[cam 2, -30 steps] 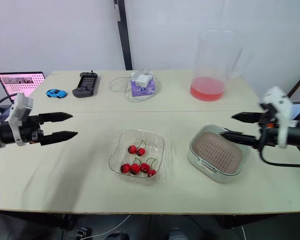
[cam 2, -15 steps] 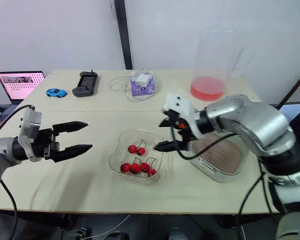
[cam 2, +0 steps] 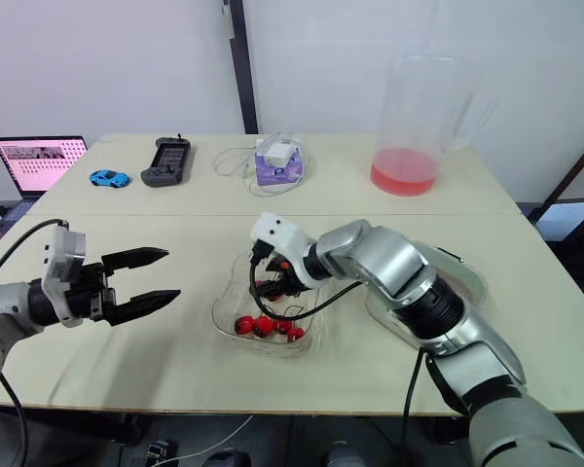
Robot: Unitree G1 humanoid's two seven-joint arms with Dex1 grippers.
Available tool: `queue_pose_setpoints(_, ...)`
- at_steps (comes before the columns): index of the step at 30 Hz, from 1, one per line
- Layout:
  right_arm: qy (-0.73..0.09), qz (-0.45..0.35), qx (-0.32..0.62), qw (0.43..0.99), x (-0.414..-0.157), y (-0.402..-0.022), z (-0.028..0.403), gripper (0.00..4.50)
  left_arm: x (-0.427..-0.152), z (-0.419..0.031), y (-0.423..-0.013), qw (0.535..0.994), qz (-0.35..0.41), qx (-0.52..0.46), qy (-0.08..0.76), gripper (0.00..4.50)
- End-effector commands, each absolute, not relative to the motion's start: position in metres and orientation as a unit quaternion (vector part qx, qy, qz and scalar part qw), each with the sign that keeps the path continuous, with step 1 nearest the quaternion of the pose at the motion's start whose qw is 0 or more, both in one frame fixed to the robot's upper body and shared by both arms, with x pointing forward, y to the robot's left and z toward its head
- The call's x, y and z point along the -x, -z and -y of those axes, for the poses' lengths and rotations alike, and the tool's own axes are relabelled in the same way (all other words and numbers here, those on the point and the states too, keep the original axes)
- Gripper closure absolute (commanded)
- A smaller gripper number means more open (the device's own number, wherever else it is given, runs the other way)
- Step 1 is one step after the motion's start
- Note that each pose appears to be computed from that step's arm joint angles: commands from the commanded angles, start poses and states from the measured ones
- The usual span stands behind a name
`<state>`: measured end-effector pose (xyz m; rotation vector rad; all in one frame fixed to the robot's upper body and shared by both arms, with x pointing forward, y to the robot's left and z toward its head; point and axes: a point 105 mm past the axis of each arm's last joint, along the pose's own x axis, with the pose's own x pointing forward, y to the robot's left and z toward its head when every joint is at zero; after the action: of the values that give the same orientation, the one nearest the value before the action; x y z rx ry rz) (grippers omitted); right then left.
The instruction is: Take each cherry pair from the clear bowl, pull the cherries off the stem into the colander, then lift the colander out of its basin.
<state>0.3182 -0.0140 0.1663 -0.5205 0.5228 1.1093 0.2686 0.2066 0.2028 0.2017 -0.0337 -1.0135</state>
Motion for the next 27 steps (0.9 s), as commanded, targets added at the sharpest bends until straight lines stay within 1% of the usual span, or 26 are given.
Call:
queue_pose_setpoints(1, -0.489, -0.223, 0.269, 0.799, -0.327, -0.167, 0.014, 1.91, -0.268, -0.202, -0.215, 0.867, 0.045, -0.095, 0.488, 0.00)
queue_pose_setpoints(8, -0.478, -0.224, 0.275, 0.804, -0.328, -0.159, 0.010, 1.91, -0.269, -0.202, -0.218, 0.869, 0.050, -0.087, 0.485, 0.00)
queue_pose_setpoints(14, -0.470, -0.240, 0.252, 0.811, -0.331, -0.150, 0.013, 1.91, -0.269, -0.201, -0.235, 0.873, 0.084, -0.040, 0.480, 0.00)
queue_pose_setpoints(20, -0.466, -0.244, 0.265, 0.808, -0.336, -0.138, 0.017, 1.91, -0.267, -0.201, -0.223, 0.871, 0.054, -0.068, 0.484, 0.00)
queue_pose_setpoints(23, -0.465, -0.241, 0.269, 0.808, -0.337, -0.137, 0.017, 2.69, -0.267, -0.203, -0.216, 0.870, 0.042, -0.078, 0.484, 0.00)
queue_pose_setpoints(25, -0.466, -0.238, 0.272, 0.808, -0.338, -0.137, 0.016, 3.60, -0.267, -0.203, -0.215, 0.871, 0.041, -0.077, 0.484, 0.00)
queue_pose_setpoints(27, -0.467, -0.234, 0.276, 0.807, -0.338, -0.139, 0.016, 3.60, -0.267, -0.203, -0.215, 0.870, 0.040, -0.077, 0.485, 0.00)
